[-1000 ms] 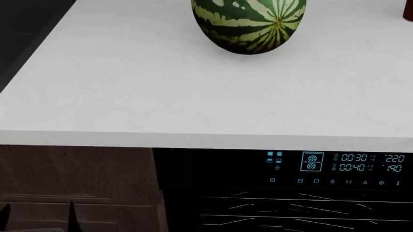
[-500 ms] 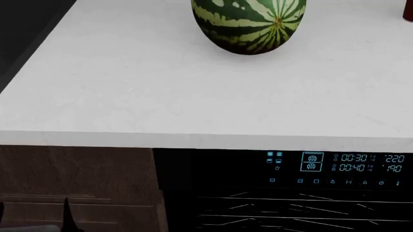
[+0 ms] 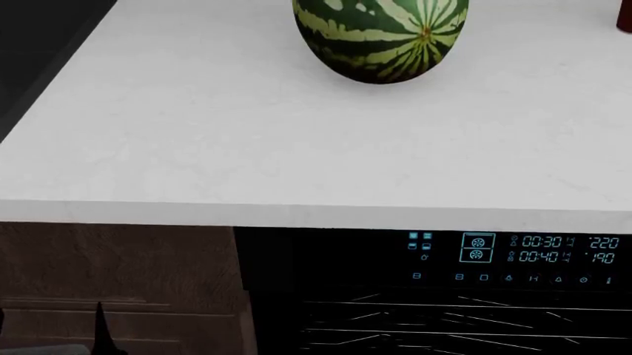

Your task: Open the dishwasher door

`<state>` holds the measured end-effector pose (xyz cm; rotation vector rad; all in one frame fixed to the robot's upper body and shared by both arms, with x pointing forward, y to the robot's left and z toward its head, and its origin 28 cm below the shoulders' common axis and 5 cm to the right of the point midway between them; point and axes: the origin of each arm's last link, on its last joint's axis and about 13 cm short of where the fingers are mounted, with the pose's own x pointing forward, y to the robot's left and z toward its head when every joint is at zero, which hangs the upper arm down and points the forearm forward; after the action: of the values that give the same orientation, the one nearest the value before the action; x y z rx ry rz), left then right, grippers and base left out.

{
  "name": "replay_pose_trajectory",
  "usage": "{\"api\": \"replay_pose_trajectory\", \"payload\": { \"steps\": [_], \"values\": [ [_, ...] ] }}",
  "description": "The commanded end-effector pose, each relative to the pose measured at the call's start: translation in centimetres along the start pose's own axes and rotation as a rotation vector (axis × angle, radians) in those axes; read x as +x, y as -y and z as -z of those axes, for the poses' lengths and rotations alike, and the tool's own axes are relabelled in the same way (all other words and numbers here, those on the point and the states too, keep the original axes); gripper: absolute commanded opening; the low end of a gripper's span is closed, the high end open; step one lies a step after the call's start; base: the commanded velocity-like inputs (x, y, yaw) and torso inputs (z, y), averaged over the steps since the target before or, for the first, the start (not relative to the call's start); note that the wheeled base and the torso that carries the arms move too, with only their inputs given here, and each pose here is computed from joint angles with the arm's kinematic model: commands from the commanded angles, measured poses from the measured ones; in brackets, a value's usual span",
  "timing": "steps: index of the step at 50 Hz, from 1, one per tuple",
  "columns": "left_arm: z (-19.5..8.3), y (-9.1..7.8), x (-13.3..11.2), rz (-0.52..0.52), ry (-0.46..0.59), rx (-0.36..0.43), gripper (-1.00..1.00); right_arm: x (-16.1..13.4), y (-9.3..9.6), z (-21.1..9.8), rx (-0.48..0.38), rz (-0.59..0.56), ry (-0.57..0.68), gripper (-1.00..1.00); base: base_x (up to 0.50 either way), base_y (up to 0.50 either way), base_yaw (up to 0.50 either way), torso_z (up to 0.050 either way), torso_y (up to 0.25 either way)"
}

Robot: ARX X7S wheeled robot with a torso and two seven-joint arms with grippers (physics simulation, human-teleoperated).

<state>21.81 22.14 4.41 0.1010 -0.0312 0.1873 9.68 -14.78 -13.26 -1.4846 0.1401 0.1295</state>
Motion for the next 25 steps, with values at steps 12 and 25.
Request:
{"api": "replay_pose_trajectory", "payload": {
  "steps": [12,25],
  "values": [
    [0.0,0.1,-0.1,0.029,0.008,-0.041,1.00,-2.7,-2.3,2.1,0.168,-0.791,-0.260,-1.00,0.01,0.00,0.00,-0.004,0.000],
    [-0.1,0.1,-0.2,0.029,0.010,-0.041,1.00,-3.3,-2.4,2.5,0.137,-0.837,-0.260,-1.00,0.01,0.00,0.00,-0.004,0.000]
  ]
}}
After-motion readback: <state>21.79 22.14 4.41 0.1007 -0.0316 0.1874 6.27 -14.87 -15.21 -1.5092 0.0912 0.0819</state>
